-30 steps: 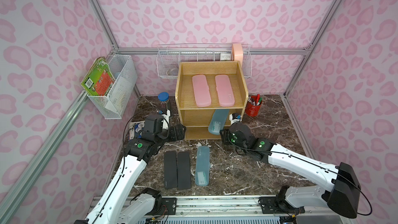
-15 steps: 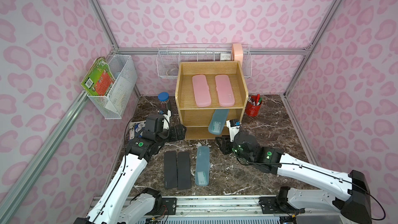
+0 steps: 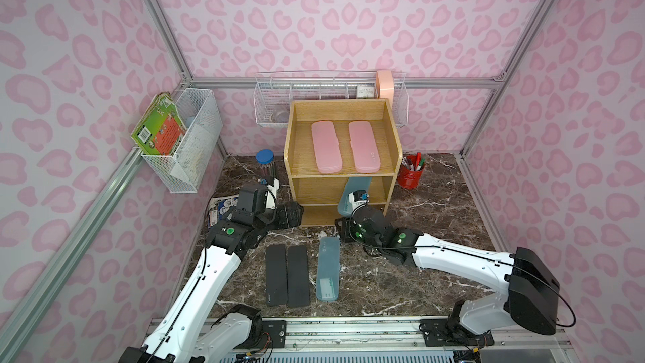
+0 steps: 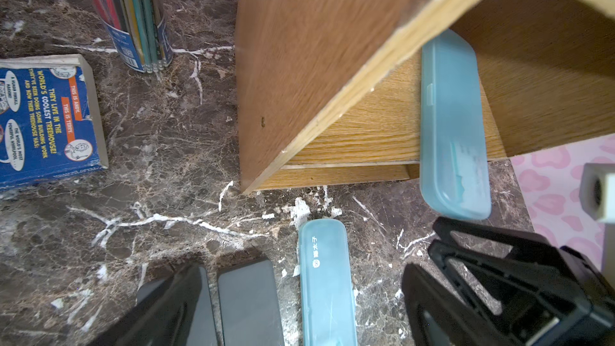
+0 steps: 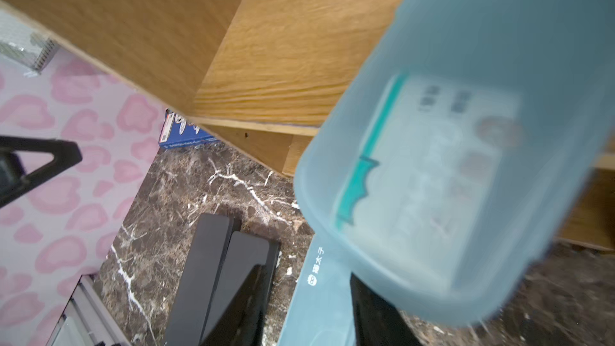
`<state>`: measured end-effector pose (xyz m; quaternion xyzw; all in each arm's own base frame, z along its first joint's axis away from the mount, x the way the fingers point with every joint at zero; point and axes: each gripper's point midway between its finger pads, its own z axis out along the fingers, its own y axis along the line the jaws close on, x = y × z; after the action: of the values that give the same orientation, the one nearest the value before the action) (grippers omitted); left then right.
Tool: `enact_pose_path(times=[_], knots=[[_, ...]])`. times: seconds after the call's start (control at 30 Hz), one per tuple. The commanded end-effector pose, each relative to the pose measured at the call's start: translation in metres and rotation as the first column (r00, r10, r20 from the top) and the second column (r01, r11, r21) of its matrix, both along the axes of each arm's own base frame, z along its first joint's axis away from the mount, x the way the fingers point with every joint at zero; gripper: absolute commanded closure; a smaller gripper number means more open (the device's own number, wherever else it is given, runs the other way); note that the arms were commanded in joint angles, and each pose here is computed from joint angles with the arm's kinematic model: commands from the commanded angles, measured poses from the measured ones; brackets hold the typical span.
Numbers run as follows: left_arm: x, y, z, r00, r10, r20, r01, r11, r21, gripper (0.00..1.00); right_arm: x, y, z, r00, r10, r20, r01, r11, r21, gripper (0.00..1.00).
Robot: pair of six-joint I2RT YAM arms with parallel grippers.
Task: Place the pencil cases on the shelf according to color
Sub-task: Place the pencil case on the shelf, then pick up the pencil case from the center of the board.
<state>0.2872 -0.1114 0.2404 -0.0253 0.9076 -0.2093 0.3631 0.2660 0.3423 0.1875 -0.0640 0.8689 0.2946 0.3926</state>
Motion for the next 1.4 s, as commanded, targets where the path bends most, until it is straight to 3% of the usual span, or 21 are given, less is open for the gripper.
enact_pose_path(times=[0.0, 0.13, 0.27, 0.43, 0.53, 0.67, 0.77, 1.03, 1.17, 1.37], knots=[[0.000, 0.001, 0.003, 1.000, -0.001, 0.011, 0.001, 1.000, 0.005, 0.01, 0.013, -0.026, 0.010, 0.992, -0.120, 0.031, 0.118, 0.992, 0.052, 0.56], [0.000, -0.001, 0.003, 1.000, -0.009, 0.006, 0.009, 1.000, -0.002, 0.01, 0.019, -0.061, 0.020, 0.982, -0.180, 0.064, 0.175, 0.981, 0.085, 0.55], [0.000, -0.004, 0.000, 1.000, -0.018, -0.007, 0.018, 1.000, -0.012, 0.01, 0.006, -0.064, 0.046, 0.986, -0.099, 0.133, 0.081, 0.988, 0.135, 0.51], [-0.002, -0.004, -0.005, 0.999, -0.022, -0.029, 0.022, 1.000, -0.008, 0.01, -0.019, -0.073, 0.046, 0.990, -0.089, 0.113, 0.076, 0.991, 0.114, 0.41], [-0.011, -0.002, -0.019, 0.996, -0.017, -0.092, 0.017, 1.000, 0.000, 0.01, -0.039, -0.071, 0.028, 0.995, -0.085, 0.059, 0.080, 0.993, 0.091, 0.34], [-0.025, -0.004, -0.039, 0.985, -0.016, -0.169, 0.013, 1.000, -0.021, 0.01, -0.069, -0.050, -0.009, 0.997, -0.069, -0.027, 0.070, 0.996, 0.056, 0.09], [-0.030, -0.004, -0.052, 0.979, -0.010, -0.202, 0.006, 1.000, -0.019, 0.01, -0.085, -0.030, -0.051, 0.992, -0.075, -0.101, 0.073, 0.997, -0.026, 0.00], [-0.038, 0.002, -0.054, 0.974, 0.022, -0.226, -0.023, 1.000, -0.003, 0.01, -0.107, 0.032, -0.099, 0.976, -0.043, -0.213, 0.004, 0.984, -0.180, 0.00], [-0.041, 0.004, -0.056, 0.969, 0.031, -0.245, -0.030, 1.000, 0.007, 0.01, -0.106, 0.036, -0.118, 0.971, -0.075, -0.228, 0.000, 0.951, -0.310, 0.00], [-0.042, 0.004, -0.066, 0.960, 0.034, -0.280, -0.030, 0.999, 0.018, 0.01, -0.113, 0.038, -0.146, 0.959, -0.068, -0.276, -0.052, 0.912, -0.408, 0.00]])
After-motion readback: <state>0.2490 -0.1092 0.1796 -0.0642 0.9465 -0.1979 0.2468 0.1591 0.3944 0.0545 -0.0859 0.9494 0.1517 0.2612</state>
